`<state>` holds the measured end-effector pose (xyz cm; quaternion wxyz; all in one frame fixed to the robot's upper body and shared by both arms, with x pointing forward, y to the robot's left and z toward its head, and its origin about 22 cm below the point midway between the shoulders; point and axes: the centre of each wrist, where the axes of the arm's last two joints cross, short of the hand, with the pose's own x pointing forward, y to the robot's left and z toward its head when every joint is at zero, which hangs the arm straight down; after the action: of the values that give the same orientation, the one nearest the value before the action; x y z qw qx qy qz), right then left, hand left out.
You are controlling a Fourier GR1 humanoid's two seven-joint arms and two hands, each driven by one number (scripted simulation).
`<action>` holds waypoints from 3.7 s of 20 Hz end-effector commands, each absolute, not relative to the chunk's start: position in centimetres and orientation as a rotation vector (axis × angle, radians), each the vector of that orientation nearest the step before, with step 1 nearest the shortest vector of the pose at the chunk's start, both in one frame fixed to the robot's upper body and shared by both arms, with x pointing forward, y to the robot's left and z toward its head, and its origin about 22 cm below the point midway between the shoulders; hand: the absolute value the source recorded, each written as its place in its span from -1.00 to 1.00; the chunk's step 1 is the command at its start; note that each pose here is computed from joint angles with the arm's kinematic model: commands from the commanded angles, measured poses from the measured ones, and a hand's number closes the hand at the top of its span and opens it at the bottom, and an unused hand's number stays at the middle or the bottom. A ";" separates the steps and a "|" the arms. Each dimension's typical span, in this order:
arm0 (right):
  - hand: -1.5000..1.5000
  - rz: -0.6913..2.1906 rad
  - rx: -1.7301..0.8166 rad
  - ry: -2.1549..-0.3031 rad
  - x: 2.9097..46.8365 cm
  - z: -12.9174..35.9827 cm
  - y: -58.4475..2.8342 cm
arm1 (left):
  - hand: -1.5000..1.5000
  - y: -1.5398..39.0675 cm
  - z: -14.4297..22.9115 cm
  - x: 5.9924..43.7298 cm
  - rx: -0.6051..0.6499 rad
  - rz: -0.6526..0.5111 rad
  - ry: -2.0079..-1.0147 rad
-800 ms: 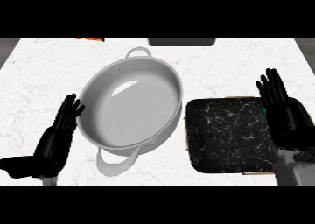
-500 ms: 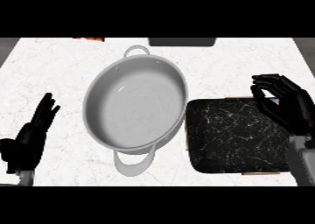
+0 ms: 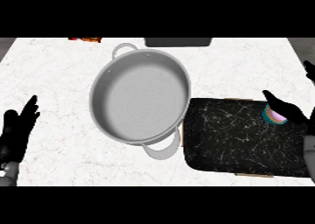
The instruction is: Pick the cupcake from the tray and place it in the pot
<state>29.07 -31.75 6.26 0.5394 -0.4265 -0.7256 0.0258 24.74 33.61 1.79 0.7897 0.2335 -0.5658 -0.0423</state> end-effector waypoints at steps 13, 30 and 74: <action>-1.00 0.578 -1.203 -1.033 28.7 16.9 -28.4 | 0.00 34.8 3.1 26.3 0.529 -0.105 -1.157; -1.00 0.629 -0.964 -0.705 29.7 16.3 -27.5 | 0.00 34.3 2.7 26.7 0.526 -0.093 -1.157; -1.00 0.608 -0.909 -0.590 34.1 5.1 -34.2 | 0.00 32.1 1.8 26.5 0.533 -0.105 -1.167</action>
<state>34.78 -31.31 6.21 0.8135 -0.4241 -0.2736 0.2890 26.64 33.07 2.83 0.8027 0.2450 -0.5416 -0.0477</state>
